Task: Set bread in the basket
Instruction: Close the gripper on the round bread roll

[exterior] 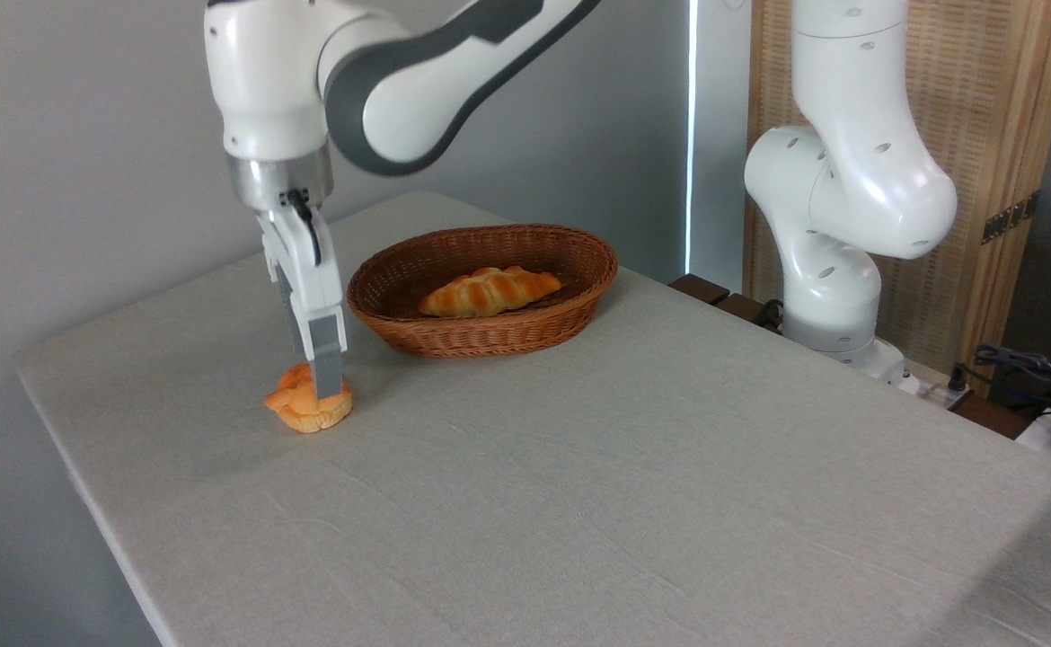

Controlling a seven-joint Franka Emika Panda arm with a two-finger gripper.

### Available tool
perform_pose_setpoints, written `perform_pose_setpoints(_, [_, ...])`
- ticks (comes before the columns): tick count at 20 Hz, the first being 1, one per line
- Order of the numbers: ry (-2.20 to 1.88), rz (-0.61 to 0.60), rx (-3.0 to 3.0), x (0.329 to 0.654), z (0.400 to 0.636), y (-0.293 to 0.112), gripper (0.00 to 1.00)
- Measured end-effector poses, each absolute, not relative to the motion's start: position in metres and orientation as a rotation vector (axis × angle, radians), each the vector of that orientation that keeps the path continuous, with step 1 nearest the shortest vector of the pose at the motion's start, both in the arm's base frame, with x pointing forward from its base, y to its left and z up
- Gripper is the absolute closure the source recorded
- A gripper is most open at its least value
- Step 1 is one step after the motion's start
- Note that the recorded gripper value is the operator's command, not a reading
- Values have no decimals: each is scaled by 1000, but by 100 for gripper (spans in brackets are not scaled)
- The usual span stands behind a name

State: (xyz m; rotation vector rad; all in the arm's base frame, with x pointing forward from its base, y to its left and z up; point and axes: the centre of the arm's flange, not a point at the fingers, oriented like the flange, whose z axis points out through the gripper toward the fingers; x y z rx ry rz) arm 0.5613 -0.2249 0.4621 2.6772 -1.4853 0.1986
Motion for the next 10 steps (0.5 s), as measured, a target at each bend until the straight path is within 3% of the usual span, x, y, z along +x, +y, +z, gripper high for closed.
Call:
perform_pose_setpoints(4, [-1508,162,2639,565,427,-244,1])
perform_pose_setpoints(5, [-1509,159,2634,566,422,-246,21])
perform_pose_setpoints(6, [-1509,154,2632,566,419,-247,47])
perform_pose_setpoints(7, [-1508,152,2632,566,417,-247,61])
perform_pose_setpoints(10, [-1511,154,2630,567,418,-247,75])
